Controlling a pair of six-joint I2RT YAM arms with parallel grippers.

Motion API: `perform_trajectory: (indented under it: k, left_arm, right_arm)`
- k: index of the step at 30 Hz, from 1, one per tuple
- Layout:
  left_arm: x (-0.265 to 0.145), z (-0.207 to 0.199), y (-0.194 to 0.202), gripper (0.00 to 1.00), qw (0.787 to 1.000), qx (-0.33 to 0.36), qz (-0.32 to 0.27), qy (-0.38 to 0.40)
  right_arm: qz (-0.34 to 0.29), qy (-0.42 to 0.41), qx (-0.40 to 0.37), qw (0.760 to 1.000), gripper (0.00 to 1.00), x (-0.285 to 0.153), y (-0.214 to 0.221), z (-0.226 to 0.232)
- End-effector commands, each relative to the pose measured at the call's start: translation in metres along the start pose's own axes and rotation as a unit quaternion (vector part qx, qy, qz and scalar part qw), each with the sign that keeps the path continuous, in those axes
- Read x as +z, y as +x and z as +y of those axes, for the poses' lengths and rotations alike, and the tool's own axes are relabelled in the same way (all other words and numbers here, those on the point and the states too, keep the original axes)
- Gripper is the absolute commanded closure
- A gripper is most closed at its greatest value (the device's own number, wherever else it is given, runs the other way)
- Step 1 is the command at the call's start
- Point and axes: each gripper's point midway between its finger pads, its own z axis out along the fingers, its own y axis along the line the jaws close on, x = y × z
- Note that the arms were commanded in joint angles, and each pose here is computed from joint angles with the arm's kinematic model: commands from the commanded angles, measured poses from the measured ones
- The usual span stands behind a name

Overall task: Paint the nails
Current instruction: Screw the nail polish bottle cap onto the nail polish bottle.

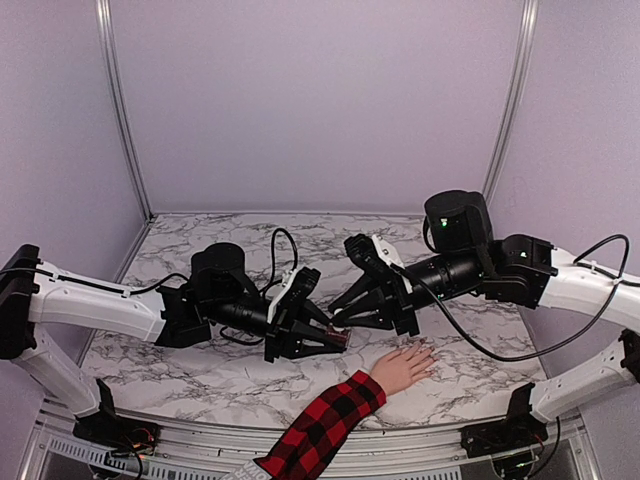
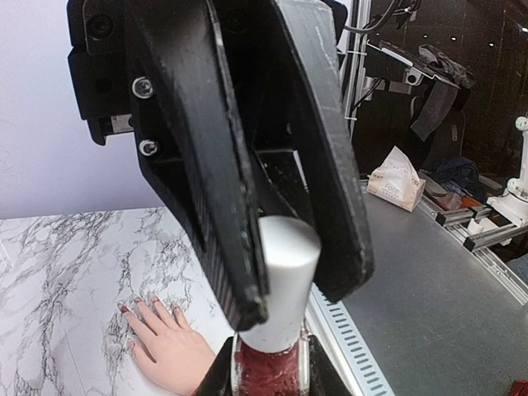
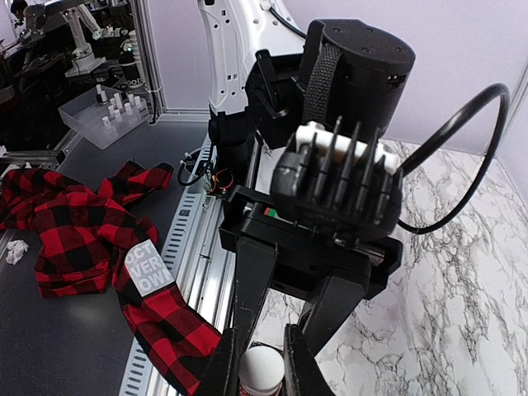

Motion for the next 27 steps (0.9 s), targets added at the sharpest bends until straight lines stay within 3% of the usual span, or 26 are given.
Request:
perform_trajectory:
  k: [1, 14, 27]
  left_arm:
    - [-0.004, 0.014, -0.026, 1.0, 0.998, 0.033, -0.026, -0.051]
    - [-0.031, 0.068, -0.038, 1.0, 0.97, 0.041, -0.041, -0.237]
    - [-0.071, 0.122, -0.044, 1.0, 0.905, 0.016, -0.064, -0.42]
  right_arm:
    - [0.0, 0.007, 0.001, 1.0, 1.0, 0.001, -0.005, -0.003]
    - [0.031, 0.156, 0.052, 0.986, 1.0, 0.002, 0.012, -0.058]
    - [0.048, 0.332, 0.121, 0.934, 1.0, -0.002, 0.034, -0.128]
